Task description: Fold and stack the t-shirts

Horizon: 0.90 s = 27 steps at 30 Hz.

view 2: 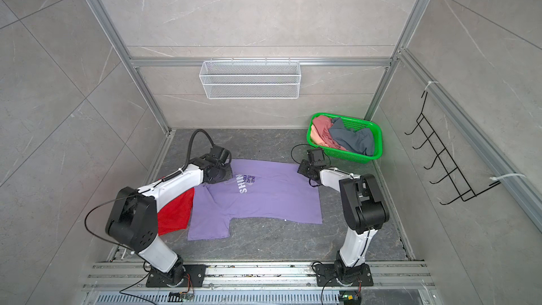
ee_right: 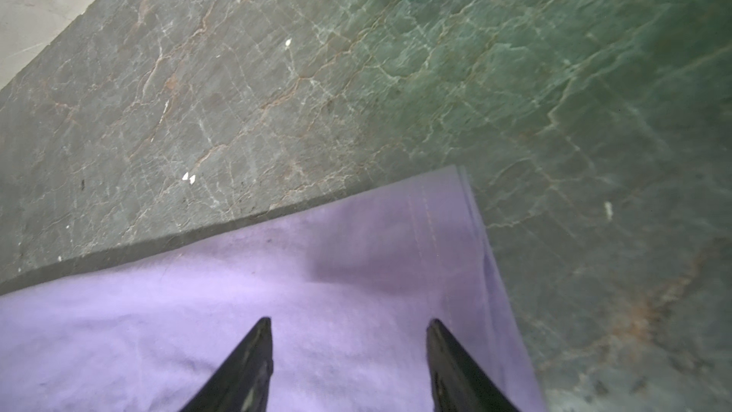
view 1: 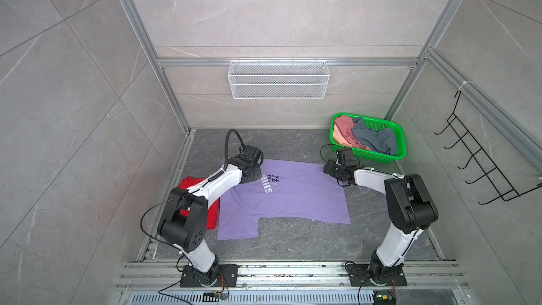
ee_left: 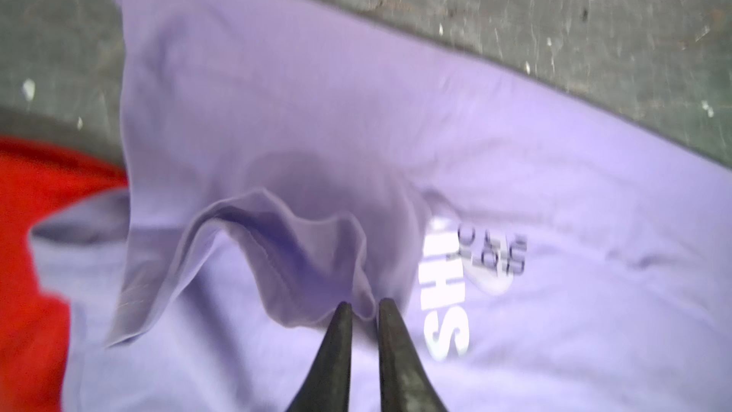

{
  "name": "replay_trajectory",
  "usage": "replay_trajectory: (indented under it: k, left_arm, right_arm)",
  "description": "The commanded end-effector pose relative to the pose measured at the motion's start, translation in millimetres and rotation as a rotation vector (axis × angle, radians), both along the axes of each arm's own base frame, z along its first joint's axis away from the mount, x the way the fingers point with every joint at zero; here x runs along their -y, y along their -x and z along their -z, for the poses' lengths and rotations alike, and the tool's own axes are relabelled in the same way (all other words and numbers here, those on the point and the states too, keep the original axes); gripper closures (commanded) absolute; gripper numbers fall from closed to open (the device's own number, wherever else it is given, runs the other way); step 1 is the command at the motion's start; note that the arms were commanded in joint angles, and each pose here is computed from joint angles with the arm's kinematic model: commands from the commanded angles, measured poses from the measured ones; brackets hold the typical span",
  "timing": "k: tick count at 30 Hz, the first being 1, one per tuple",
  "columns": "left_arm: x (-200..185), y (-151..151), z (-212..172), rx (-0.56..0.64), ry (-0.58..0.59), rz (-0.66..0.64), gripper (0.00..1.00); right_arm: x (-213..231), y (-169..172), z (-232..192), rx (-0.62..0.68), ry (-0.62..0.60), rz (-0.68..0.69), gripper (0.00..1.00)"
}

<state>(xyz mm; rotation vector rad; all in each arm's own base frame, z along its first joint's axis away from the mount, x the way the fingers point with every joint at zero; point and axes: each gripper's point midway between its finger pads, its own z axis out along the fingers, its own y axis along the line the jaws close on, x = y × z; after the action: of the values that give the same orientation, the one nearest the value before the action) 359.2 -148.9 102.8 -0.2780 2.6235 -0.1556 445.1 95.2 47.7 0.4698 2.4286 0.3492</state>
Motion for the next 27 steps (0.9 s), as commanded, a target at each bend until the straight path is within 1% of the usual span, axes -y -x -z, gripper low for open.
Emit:
replay_trajectory:
  k: [1,2,3,4,6,8,12,14,17,22,27]
  left_arm:
    - [4,24,-14,-0.016,0.118,-0.004,0.76]
    - [6,23,-24,0.010,0.129,0.021,0.69]
    - [2,21,-38,0.046,0.110,0.037,0.61]
    - [-4,17,-51,0.078,0.078,0.035,0.56]
    - [-18,5,-68,0.123,-0.002,0.027,0.54]
    - [-29,-6,-69,0.121,-0.029,0.016,0.53]
    - [-38,-35,-47,0.090,0.056,-0.016,0.52]
    - [-40,-46,-32,0.074,0.075,-0.043,0.52]
    - [-37,-56,-9,0.040,0.094,-0.075,0.51]
    - [-32,-61,24,-0.016,0.123,-0.121,0.51]
    - [-31,-56,47,-0.056,0.134,-0.140,0.51]
  right_arm:
    - [7,-6,-16,0.021,0.035,0.003,0.37]
    - [8,-6,-17,0.022,0.036,0.002,0.37]
    - [8,-7,-18,0.024,0.038,0.000,0.37]
    - [8,-8,-18,0.024,0.039,-0.001,0.37]
    - [6,-10,-21,0.030,0.035,-0.006,0.37]
    - [5,-12,-23,0.035,0.026,-0.010,0.37]
    - [-3,-15,-26,0.050,-0.011,-0.028,0.37]
    - [-7,-18,-27,0.057,-0.031,-0.038,0.37]
    - [-14,-21,-26,0.062,-0.054,-0.053,0.37]
    - [-21,-19,-26,0.071,-0.042,-0.057,0.37]
    - [-25,-8,-28,0.066,-0.051,-0.056,0.37]
